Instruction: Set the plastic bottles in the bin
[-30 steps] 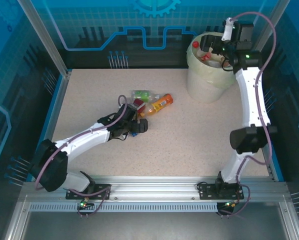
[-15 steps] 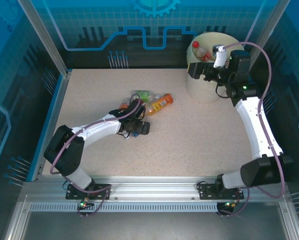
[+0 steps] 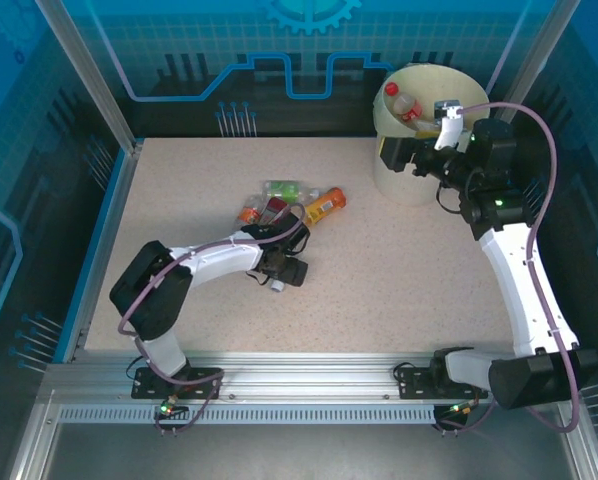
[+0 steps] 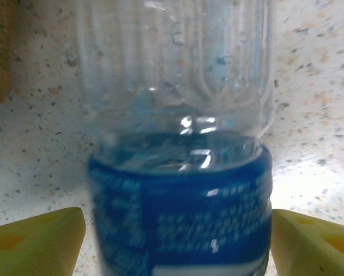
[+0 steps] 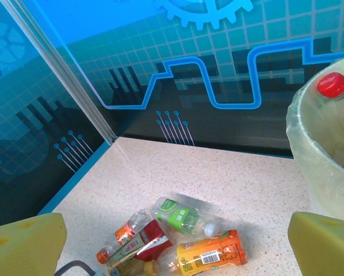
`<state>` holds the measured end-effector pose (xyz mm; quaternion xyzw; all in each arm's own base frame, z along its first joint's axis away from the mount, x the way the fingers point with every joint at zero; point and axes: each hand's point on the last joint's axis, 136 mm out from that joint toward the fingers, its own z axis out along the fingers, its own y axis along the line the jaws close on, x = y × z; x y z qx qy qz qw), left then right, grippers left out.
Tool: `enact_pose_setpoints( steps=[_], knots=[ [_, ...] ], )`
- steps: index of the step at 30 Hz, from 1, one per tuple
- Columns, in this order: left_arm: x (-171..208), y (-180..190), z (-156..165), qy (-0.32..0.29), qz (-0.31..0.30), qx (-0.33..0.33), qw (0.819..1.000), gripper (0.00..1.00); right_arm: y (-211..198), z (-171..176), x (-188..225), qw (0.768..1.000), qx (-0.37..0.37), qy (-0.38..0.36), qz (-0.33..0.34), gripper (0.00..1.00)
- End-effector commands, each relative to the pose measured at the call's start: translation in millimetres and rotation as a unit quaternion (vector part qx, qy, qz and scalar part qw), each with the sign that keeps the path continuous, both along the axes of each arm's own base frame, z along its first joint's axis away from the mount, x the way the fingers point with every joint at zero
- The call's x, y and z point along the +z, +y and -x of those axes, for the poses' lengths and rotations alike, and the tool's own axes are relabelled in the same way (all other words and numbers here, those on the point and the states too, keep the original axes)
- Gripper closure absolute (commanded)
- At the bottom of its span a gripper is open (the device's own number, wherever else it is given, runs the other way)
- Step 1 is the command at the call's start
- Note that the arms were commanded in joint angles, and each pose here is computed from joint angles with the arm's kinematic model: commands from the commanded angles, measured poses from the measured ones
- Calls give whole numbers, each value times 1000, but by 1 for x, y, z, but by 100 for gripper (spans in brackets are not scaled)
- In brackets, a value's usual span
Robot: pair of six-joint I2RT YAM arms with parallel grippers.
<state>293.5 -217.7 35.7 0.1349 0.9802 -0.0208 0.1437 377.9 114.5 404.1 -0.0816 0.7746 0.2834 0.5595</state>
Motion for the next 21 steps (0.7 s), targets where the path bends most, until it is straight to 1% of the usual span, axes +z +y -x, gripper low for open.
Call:
enact_pose_setpoints(
  steps=[1,6,11,15,18,21],
  knots=[
    [-1,0,-6,-5,-13,7,1000,21,2,-1,1,1000,-4,-10,-5,0],
    [-8,-6,-10,-9,0,12,1000,23,4,-3,-7,1000,-1,0,-10,0],
    [-12,-10,-12,-2,-5,10,1000,30,6,-4,-9,1000,8,-6,-12,0],
    [-15,-11,-13,-6,-7,9,1000,35,3,-6,-10,1000,-5,-2,-14,0],
    [-18,-13,-12,-6,5,13,1000,40,4,-4,-10,1000,0,-4,-19,0],
    [-19,-21,-11,-8,34,16,999,43,5,-1,-13,1000,6,-4,-19,0]
  ],
)
